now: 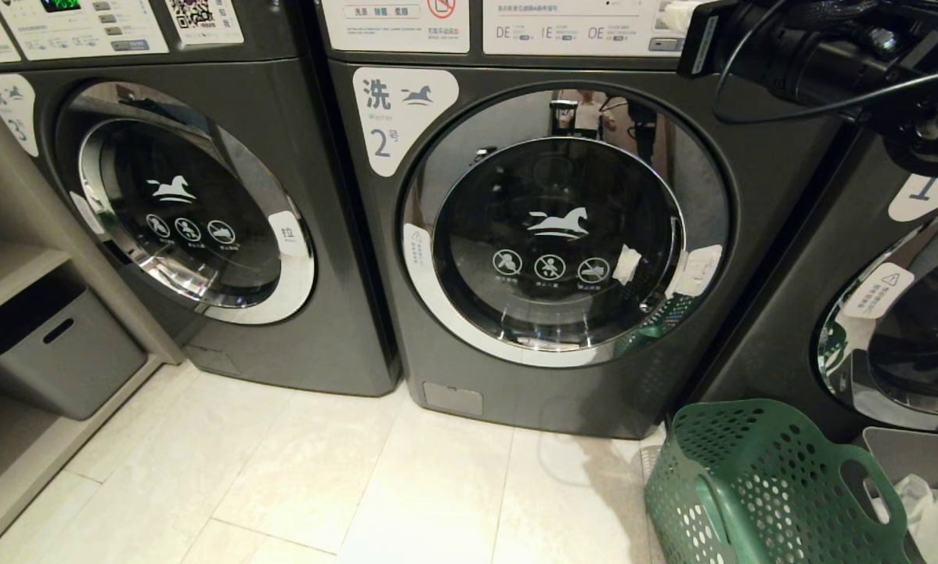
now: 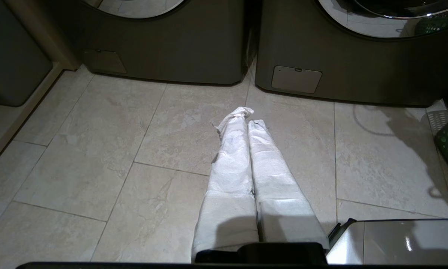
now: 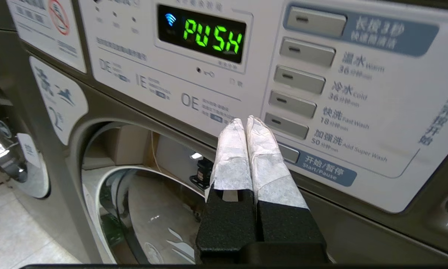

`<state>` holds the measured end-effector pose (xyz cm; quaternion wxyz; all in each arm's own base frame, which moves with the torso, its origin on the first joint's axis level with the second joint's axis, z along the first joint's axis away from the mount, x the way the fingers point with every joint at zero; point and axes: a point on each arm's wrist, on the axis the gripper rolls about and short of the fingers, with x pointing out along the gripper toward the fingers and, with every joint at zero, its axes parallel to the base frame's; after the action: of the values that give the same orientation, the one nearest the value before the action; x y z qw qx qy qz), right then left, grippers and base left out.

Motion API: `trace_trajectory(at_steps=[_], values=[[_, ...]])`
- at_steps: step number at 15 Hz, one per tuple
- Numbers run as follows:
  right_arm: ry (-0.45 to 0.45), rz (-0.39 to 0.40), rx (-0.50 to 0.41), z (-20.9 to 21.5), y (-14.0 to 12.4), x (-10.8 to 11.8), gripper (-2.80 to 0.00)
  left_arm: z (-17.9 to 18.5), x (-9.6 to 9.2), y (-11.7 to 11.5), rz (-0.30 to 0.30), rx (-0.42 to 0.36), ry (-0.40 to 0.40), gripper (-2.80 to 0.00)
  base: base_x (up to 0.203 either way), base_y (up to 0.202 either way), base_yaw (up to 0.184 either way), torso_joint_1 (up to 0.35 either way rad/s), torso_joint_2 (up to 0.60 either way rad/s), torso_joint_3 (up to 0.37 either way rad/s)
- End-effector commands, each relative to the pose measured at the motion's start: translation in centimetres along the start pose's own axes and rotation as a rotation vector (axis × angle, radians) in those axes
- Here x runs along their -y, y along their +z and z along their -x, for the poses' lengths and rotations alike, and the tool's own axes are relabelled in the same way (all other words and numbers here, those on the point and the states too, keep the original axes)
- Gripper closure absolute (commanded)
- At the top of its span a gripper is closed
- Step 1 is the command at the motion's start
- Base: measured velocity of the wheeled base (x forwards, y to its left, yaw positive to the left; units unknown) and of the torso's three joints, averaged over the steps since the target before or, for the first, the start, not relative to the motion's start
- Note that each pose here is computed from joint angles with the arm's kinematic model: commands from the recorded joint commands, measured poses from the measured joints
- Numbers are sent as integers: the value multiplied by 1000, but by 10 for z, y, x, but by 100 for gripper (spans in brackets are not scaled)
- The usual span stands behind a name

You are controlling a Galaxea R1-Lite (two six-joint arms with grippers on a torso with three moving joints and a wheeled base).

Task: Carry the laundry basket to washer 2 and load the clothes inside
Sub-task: Press the washing machine switch

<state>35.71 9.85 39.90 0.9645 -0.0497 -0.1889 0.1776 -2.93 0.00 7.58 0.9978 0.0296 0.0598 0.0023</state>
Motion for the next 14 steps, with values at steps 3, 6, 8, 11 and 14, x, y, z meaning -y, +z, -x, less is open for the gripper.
trace_trajectory(at_steps=[3, 6, 8, 11, 14], values=[[-25, 4, 7, -7, -12, 3, 0, 0, 0, 0, -2, -1, 1, 0, 0, 0, 0, 0, 0, 0], [-60, 2, 44, -8, -9, 4, 0, 0, 0, 0, -2, -1, 1, 0, 0, 0, 0, 0, 0, 0], [-60, -18, 52, -8, -8, 4, 0, 0, 0, 0, -2, -1, 1, 0, 0, 0, 0, 0, 0, 0], [-60, -27, 58, -7, -6, 4, 0, 0, 0, 0, -2, 0, 1, 0, 0, 0, 0, 0, 0, 0], [-66, -27, 57, -7, -7, 6, 0, 0, 0, 0, -3, -1, 1, 0, 0, 0, 0, 0, 0, 0]])
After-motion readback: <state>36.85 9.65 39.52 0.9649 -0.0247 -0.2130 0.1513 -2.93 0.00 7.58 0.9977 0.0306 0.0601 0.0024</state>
